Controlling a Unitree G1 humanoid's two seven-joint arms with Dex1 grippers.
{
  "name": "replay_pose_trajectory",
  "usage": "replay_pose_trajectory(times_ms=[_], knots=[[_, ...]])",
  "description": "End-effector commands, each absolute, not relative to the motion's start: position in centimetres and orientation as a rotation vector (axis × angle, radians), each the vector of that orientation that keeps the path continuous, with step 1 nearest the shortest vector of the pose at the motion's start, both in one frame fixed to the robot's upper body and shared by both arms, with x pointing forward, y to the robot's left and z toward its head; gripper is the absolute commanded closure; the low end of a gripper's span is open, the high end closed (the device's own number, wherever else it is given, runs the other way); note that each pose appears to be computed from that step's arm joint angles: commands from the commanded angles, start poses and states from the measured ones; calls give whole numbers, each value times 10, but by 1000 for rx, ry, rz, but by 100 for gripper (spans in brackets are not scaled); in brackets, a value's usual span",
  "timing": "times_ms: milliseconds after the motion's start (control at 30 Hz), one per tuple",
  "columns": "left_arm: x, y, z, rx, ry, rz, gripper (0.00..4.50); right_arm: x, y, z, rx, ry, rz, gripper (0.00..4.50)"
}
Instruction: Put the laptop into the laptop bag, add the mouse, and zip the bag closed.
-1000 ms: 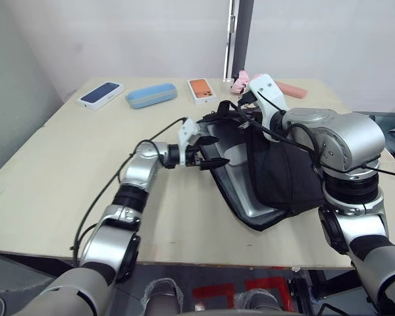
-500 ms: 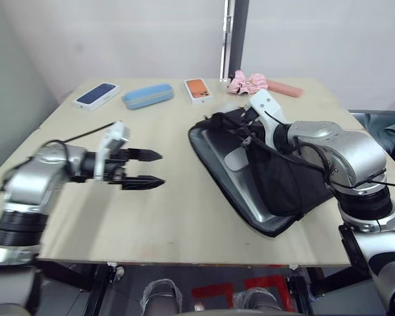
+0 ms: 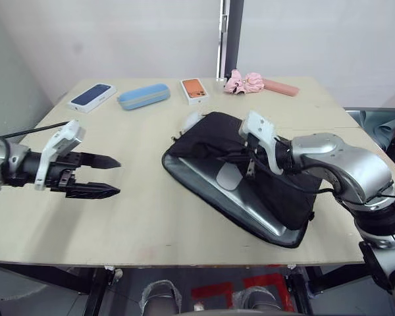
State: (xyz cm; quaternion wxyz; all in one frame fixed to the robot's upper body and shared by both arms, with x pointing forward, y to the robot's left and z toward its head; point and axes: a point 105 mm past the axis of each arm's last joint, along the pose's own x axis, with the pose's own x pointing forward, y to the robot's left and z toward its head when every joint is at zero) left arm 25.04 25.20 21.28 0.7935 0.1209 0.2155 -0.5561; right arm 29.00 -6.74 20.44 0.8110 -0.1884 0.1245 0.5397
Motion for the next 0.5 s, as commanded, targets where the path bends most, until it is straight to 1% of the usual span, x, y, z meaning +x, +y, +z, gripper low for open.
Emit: replay_pose_trajectory(times_ms=[33, 133, 233, 367, 500], knots=[[240, 262, 221, 299, 466, -1211, 0, 287, -72, 209, -409, 266, 1177, 347], [236, 271, 224, 294, 475, -1180, 0, 279, -88, 212, -375, 299, 1194, 250], [233, 279, 223, 301, 489, -1148, 0, 278, -114, 215, -343, 332, 1135, 143], [230, 288, 225, 275, 476, -1103, 0, 258, -156, 218, -309, 381, 1070, 6], [228, 301, 215, 246, 499, -1042, 0, 239, -199, 224, -238, 416, 940, 2]])
